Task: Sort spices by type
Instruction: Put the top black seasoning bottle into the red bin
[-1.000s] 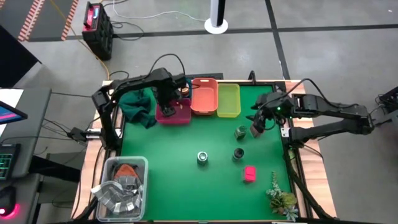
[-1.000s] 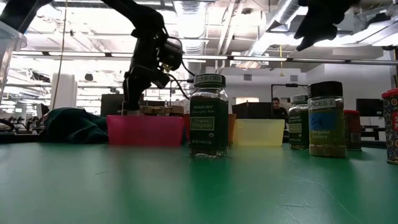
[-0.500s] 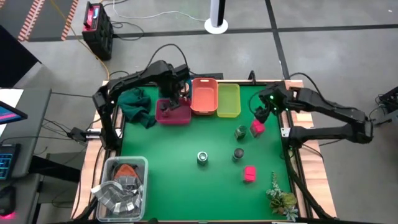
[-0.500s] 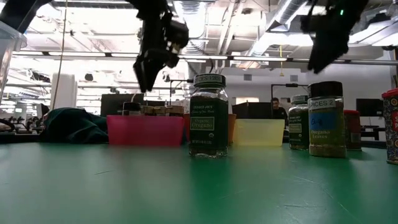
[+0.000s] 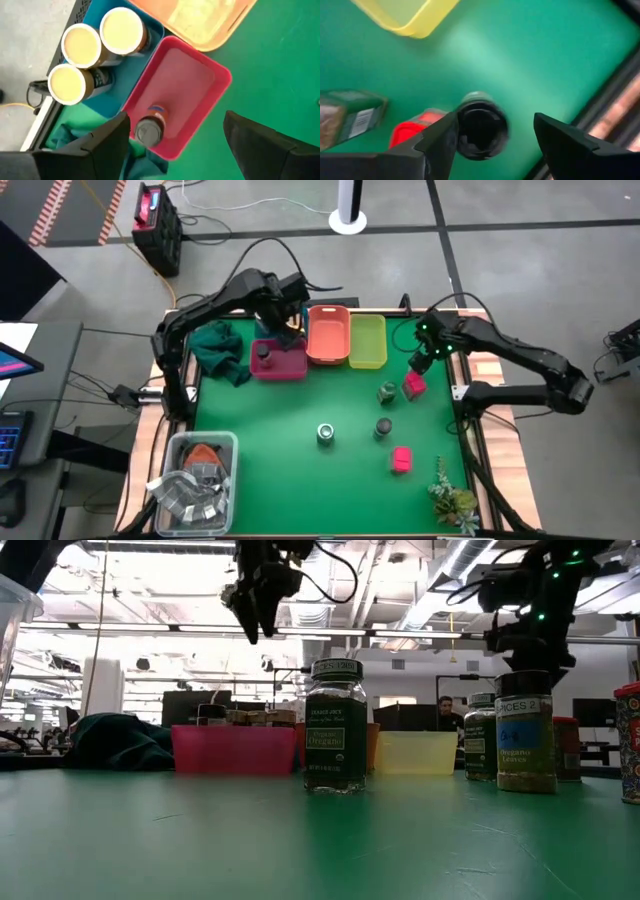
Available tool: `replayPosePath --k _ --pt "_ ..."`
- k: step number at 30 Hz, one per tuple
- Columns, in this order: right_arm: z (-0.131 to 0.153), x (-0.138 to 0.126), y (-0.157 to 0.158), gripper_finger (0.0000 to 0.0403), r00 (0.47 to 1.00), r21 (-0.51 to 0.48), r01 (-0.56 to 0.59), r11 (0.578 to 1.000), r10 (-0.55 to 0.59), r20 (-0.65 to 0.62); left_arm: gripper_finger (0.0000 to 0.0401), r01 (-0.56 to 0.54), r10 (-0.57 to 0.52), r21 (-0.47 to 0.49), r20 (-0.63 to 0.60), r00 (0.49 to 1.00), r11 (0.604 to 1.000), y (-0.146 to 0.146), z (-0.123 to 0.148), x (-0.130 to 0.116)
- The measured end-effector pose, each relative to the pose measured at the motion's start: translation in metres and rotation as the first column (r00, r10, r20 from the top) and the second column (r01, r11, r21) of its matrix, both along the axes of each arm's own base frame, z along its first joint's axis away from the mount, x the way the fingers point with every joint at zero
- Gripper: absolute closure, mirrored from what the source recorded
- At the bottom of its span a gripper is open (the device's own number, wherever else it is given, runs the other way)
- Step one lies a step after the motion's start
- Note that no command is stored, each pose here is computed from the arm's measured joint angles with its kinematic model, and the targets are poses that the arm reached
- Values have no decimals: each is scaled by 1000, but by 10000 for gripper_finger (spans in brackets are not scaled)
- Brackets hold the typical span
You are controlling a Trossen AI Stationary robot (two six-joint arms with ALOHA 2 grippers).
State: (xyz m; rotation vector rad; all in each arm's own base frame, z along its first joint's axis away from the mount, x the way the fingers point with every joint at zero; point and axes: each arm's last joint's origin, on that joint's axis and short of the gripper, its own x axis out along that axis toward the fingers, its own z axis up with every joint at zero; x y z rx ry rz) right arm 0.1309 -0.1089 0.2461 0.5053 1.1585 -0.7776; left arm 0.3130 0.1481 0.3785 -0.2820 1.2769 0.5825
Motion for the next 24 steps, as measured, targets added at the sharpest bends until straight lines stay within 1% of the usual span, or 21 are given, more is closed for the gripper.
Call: replayPosePath --k 4,9,17,21,24 --pt "1 1 0 107 1000 6 -10 1000 10 19 97 -1 1 -4 -22 1000 1000 -4 3 -3" --pt "1 1 1 94 999 9 -28 1000 28 21 97 -13 13 -3 -16 1000 1000 -4 3 -2" --pt "1 2 1 51 999 19 -38 999 38 29 97 -13 13 -3 -16 1000 1000 -3 3 -2" --pt "0 2 2 36 998 46 -28 999 26 51 97 -11 11 -3 -16 1000 1000 -3 3 -2" --pt "-10 2 2 36 999 59 -5 998 2 54 97 -6 6 -2 -17 1000 1000 -3 3 -2"
